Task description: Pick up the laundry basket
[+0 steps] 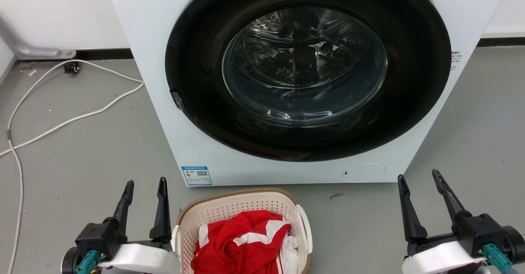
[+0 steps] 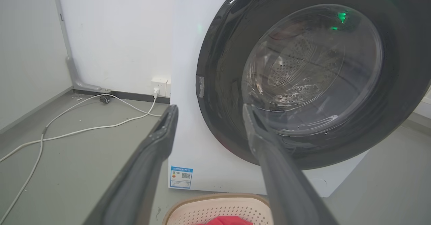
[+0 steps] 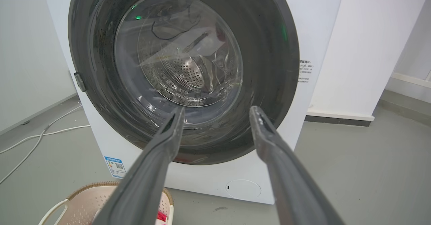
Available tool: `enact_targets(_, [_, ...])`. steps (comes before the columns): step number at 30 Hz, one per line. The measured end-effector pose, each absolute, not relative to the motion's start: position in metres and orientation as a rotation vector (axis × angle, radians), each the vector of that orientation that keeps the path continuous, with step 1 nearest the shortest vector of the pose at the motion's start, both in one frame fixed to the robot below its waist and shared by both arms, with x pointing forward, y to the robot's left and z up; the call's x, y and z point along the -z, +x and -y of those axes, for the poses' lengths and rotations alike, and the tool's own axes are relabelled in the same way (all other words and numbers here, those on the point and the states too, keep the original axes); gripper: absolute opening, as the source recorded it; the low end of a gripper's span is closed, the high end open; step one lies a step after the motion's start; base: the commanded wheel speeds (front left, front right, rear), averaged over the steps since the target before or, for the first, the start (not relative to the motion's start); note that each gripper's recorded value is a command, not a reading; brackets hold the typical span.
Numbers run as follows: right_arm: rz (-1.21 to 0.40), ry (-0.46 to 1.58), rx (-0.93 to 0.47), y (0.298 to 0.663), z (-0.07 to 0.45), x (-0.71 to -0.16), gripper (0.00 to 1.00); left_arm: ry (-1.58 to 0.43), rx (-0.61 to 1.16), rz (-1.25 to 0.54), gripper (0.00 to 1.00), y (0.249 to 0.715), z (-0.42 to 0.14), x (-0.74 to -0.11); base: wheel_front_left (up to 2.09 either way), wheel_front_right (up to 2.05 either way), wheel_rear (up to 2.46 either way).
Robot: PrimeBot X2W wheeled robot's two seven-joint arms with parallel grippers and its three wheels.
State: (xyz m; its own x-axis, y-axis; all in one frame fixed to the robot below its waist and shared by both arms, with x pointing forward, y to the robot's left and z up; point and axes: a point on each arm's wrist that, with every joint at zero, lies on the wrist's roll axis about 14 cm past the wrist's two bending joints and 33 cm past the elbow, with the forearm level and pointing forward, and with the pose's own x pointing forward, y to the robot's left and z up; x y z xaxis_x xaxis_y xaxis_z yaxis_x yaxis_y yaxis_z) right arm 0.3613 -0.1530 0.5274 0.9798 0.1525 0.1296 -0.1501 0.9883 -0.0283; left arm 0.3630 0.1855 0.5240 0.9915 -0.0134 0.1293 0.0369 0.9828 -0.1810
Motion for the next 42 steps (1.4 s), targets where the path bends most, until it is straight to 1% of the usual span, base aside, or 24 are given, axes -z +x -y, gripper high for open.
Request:
enact_targets(16, [0.149, -0.068, -0.154, 0.3584, 0.1541, -0.5273, 1.00, -0.084, 0.040, 0.135, 1.00, 0.3613, -0.1825, -0.5225, 0.00, 0.00, 0.00])
enact_targets(42, [0.123, -0.007, -0.144, 0.3589, 0.1556, -0.5190, 1.00, -0.083, 0.020, 0.115, 1.00, 0.3606, -0.1871, -0.5157, 0.00, 0.00, 0.00])
